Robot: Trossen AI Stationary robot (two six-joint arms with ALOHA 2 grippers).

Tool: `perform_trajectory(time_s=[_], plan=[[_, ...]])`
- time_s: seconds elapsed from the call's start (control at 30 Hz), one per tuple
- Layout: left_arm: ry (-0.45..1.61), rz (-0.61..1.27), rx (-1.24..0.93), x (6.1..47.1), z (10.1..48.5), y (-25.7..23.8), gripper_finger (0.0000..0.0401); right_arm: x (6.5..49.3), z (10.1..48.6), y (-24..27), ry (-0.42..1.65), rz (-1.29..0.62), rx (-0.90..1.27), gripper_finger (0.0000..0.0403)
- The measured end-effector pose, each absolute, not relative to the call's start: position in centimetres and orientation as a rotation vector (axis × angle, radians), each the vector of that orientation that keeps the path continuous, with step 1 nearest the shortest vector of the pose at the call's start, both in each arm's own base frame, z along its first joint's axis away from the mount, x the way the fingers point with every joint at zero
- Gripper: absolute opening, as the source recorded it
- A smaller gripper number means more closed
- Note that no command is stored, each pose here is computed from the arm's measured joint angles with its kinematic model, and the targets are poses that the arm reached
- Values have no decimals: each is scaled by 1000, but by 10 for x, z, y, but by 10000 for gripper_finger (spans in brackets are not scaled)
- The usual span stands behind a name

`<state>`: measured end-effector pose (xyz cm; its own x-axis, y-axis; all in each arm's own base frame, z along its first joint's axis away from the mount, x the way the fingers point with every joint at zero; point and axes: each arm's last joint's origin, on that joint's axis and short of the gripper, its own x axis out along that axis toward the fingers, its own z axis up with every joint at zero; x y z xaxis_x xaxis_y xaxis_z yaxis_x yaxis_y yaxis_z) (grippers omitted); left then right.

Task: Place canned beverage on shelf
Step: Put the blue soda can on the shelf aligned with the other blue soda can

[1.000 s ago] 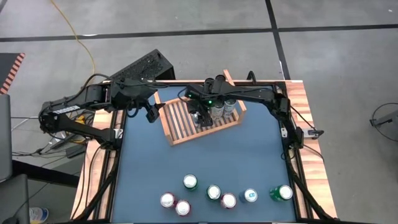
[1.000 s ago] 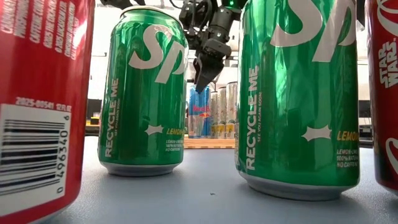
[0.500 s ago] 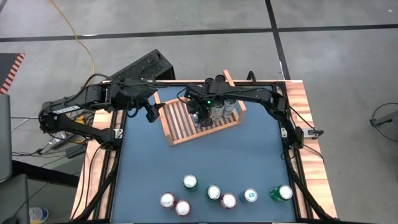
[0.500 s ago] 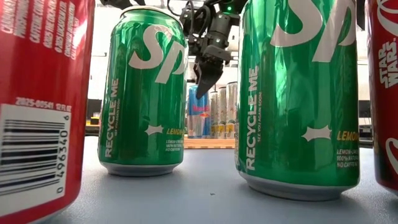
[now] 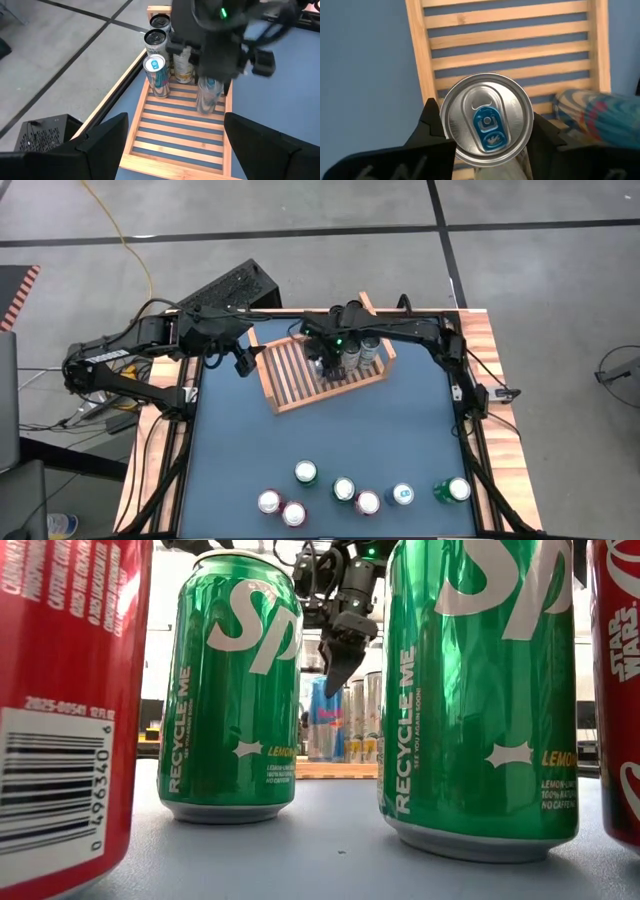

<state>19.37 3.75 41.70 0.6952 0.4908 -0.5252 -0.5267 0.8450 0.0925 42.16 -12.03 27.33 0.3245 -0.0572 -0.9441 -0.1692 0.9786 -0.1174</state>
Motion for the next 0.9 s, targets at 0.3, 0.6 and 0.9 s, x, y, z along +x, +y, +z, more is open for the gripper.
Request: perform_trajectory(time_s=[0.3,0.6,0.9], plan=[[573,568,-61,193,417,37,316,403,288,-159,1181,45,-139,135],[577,594,-50,193,416,38,316,406,290,-163,1134,65,-207,135],[578,594,-50,193,416,38,316,404,280,-173,1140,40,-206,135]])
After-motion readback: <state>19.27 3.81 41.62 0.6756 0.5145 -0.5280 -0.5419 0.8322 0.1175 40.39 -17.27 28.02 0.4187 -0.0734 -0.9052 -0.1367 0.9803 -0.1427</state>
